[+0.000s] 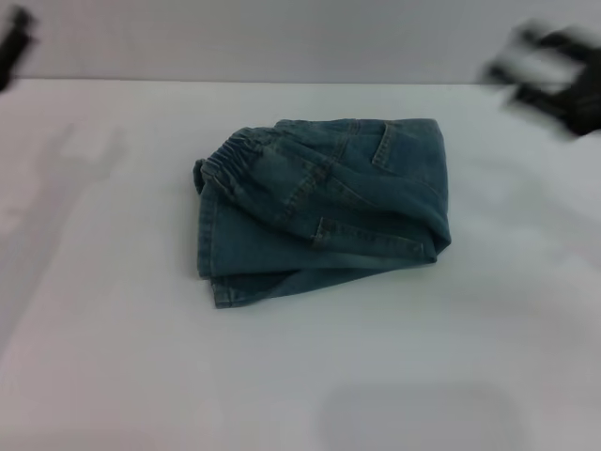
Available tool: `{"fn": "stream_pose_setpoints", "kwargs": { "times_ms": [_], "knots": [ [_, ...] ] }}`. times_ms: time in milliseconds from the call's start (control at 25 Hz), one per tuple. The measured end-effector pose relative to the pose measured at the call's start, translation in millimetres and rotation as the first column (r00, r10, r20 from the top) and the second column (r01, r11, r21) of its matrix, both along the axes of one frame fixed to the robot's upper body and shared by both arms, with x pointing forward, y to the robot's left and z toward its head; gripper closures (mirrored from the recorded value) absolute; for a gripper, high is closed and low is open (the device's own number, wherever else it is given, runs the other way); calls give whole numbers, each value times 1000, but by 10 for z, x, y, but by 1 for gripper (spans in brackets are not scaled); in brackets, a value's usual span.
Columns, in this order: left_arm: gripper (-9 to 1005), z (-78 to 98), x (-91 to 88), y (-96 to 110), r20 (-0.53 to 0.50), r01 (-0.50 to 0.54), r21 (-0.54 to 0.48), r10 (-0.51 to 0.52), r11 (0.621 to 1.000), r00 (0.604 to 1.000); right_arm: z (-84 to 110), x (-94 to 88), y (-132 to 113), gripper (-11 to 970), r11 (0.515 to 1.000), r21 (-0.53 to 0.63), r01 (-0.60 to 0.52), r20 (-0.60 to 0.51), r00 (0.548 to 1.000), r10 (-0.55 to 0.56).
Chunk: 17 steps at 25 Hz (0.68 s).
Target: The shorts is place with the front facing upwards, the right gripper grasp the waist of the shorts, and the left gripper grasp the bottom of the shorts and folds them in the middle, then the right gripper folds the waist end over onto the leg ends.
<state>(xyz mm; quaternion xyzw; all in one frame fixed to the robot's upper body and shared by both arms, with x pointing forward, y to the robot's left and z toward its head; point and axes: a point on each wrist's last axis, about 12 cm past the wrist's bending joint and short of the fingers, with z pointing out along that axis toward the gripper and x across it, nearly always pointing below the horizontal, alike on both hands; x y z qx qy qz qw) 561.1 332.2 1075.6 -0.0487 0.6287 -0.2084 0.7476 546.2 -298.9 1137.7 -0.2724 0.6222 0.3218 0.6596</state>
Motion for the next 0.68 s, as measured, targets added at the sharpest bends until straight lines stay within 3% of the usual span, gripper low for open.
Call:
{"fn": "stream_pose_setpoints", "kwargs": {
  "times_ms": [80, 160, 320, 400, 480, 560, 640, 680],
  "knots": [
    [196, 10, -165, 129, 84, -62, -40, 65, 997, 994, -125, -116, -317, 300, 975, 101, 197, 68, 977, -204],
    [196, 8, -302, 230, 137, -113, -67, 121, 991, 983, -267, -251, -615, 300, 902, 191, 388, 90, 908, -409],
    [196, -26, -510, 392, 173, -199, -69, 209, 977, 963, -526, -536, -1039, 299, 668, 245, 702, 138, 657, -741],
    [196, -64, -605, 448, 178, -252, -54, 257, 966, 950, -635, -625, -1128, 299, 562, 220, 797, 157, 540, -827],
    [196, -98, -676, 478, 188, -305, -19, 303, 952, 934, -732, -700, -1212, 299, 424, 181, 887, 186, 392, -901],
    [196, -133, -738, 497, 201, -364, 35, 350, 931, 915, -793, -744, -1256, 299, 305, 164, 938, 194, 273, -942],
    [196, -147, -765, 494, 215, -398, 93, 372, 912, 903, -828, -770, -1278, 299, 223, 161, 961, 189, 192, -963],
    [196, -147, -765, 494, 215, -398, 93, 372, 912, 903, -835, -770, -1277, 299, 206, 161, 965, 188, 175, -966]
  ]
}}
